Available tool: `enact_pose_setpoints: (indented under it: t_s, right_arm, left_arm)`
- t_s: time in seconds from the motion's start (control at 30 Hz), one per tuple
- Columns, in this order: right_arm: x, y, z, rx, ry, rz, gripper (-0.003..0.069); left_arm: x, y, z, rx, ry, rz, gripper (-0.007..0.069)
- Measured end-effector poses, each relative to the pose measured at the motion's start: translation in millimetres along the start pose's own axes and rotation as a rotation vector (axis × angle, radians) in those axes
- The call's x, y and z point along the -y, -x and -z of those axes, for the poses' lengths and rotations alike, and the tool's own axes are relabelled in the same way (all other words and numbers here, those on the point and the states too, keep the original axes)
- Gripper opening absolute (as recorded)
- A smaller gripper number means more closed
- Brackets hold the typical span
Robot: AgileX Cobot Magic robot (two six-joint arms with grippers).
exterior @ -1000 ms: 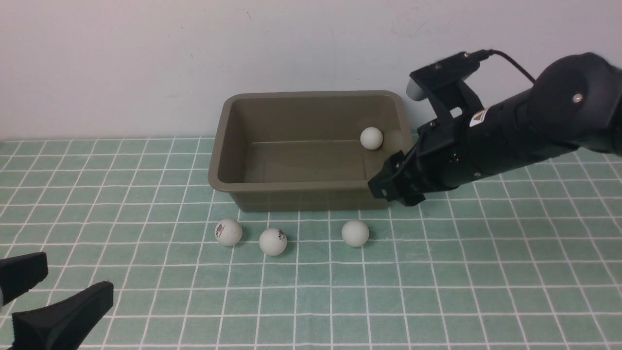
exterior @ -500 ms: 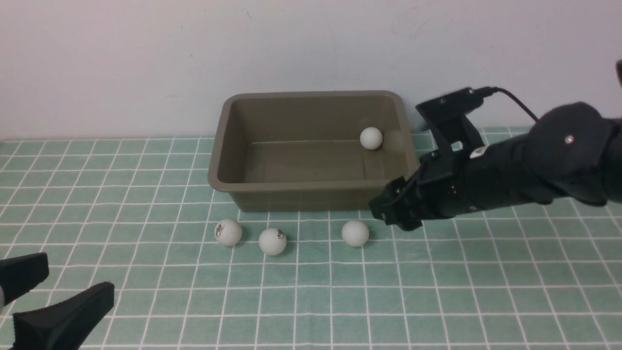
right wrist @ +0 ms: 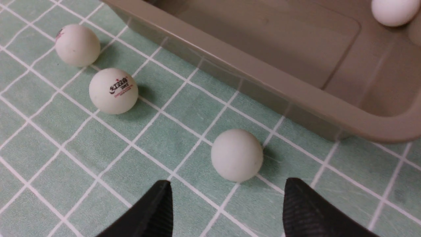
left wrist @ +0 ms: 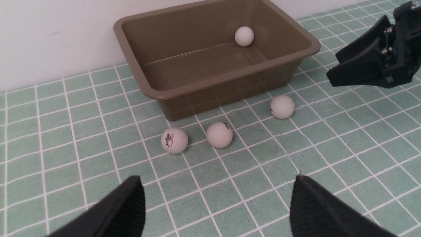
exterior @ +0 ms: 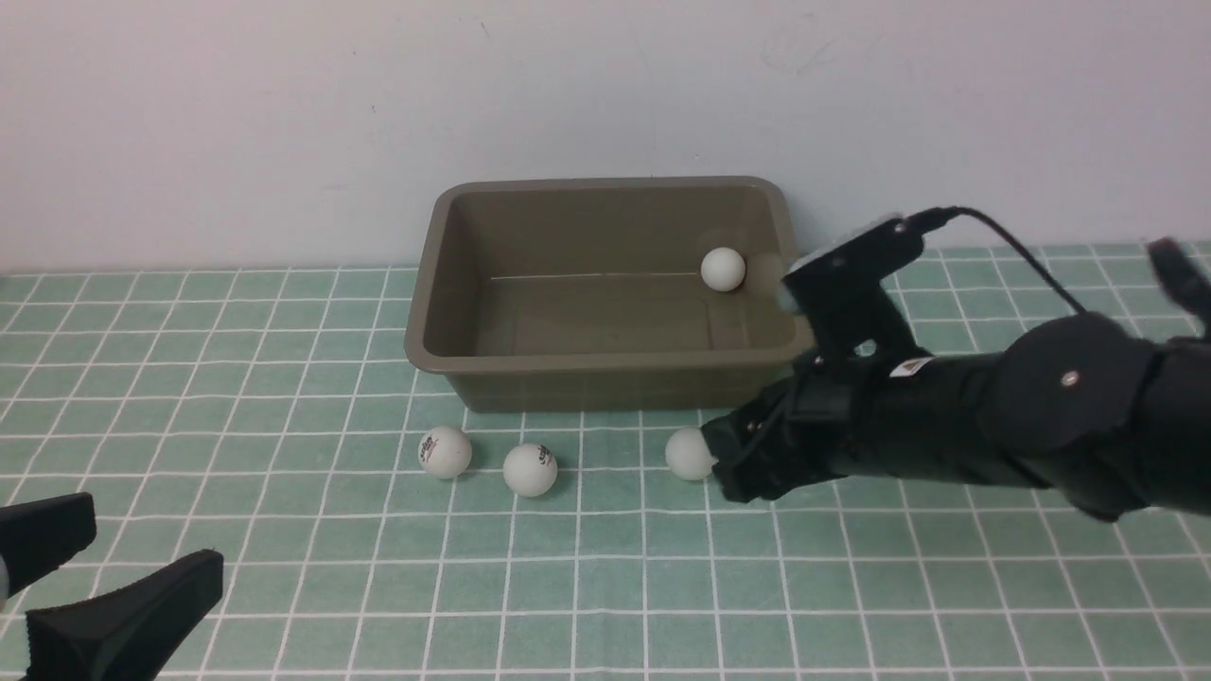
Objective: Put the table tennis balls in the box on the green coffee tablecloth.
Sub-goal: 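Reach for and grasp a ping pong ball on the table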
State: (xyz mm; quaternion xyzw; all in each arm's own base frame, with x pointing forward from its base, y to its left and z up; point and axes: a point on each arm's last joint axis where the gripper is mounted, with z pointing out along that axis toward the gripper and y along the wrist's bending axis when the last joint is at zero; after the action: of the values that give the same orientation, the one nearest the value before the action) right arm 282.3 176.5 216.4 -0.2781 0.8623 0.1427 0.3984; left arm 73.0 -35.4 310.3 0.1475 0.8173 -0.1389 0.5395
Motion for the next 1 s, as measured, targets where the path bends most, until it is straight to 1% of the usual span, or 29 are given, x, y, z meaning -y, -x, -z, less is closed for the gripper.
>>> enact_pose_setpoints:
  t_s: [0.07,0.17,0.23,0.3,0.43,0.7,1.0]
  right_arm:
    - [-12.4,-4.3,-12.6,-0.006,-0.002,0.029,0.0411]
    - [-18.6,-13.6,-29.2,-0.032,-0.024,0.023,0.0411]
    - [-16.7,-21.0,-41.6,-0.051,-0.058,0.005,0.0411]
    - [-15.3,-21.9,-49.4,-0.057,-0.071,0.003,0.0411]
    - [-14.8,-17.8,-60.4,-0.056,-0.073,0.02,0.0418]
    - [-15.7,-15.3,-78.1,-0.068,-0.064,-0.03,0.0494]
    - [-13.0,-27.6,-95.1,-0.106,-0.088,-0.03,0.0498]
  left_arm:
    - [0.0,0.0,0.0,0.0,0.0,0.001,0.0534]
    - [0.0,0.0,0.0,0.0,0.0,0.001,0.0534]
    - [0.1,-0.2,0.0,-0.002,-0.002,0.001,0.0534]
    - [0.2,-0.3,0.0,-0.003,-0.002,0.001,0.0534]
    - [0.2,-0.3,0.0,-0.003,-0.003,0.001,0.0534]
    - [1.4,-1.8,0.0,-0.02,-0.016,0.001,0.0534]
    - [1.7,-2.2,0.0,-0.024,-0.019,0.001,0.0534]
